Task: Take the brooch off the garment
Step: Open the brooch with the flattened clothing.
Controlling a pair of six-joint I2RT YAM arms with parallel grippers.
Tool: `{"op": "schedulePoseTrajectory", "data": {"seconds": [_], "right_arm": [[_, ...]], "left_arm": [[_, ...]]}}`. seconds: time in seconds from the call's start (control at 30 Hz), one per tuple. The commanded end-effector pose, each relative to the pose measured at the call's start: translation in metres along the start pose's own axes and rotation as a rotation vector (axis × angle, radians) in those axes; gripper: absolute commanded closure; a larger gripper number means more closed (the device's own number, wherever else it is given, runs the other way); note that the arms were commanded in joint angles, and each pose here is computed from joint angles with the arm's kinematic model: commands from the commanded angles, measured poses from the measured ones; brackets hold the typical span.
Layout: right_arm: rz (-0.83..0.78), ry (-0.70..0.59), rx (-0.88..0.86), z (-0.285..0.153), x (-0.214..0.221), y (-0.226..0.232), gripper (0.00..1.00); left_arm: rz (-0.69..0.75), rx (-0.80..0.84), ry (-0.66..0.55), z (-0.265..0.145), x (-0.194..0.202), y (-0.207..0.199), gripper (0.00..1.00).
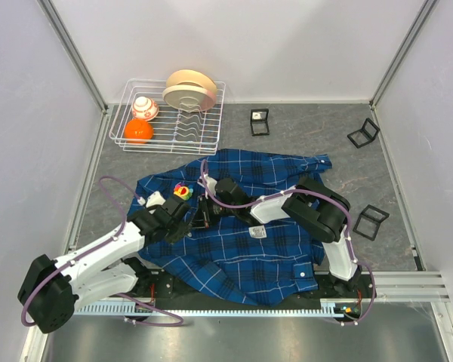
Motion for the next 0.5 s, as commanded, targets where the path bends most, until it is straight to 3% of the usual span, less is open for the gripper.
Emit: {"op": "schedulePoseTrajectory", "data": {"seconds": [0.0,0.47], "right_arm": [[-0.029,-0.015,-0.018,0.0019,-0.0040,0.0056,0.93],[-0.056,-0.001,-0.001,0.0077,-0.0011,0.0094,0.93]], "left_arm": [[-0.060,0.034,-0.022,-0.0015,-0.0039,-0.0050,0.70],[-0.046,0.065,-0.051,-0.0010,-0.0084,-0.0091,0.70]]}}
Point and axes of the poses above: each gripper's point midway between its finger pads, its own z axis out along the fingers, its own y axis along the line the jaws close on, x = y × z, the point moved 4 cm from there along -z, back along the fingers, and after that the axes turned 3 degrees about -z, right-handed, at the moved point
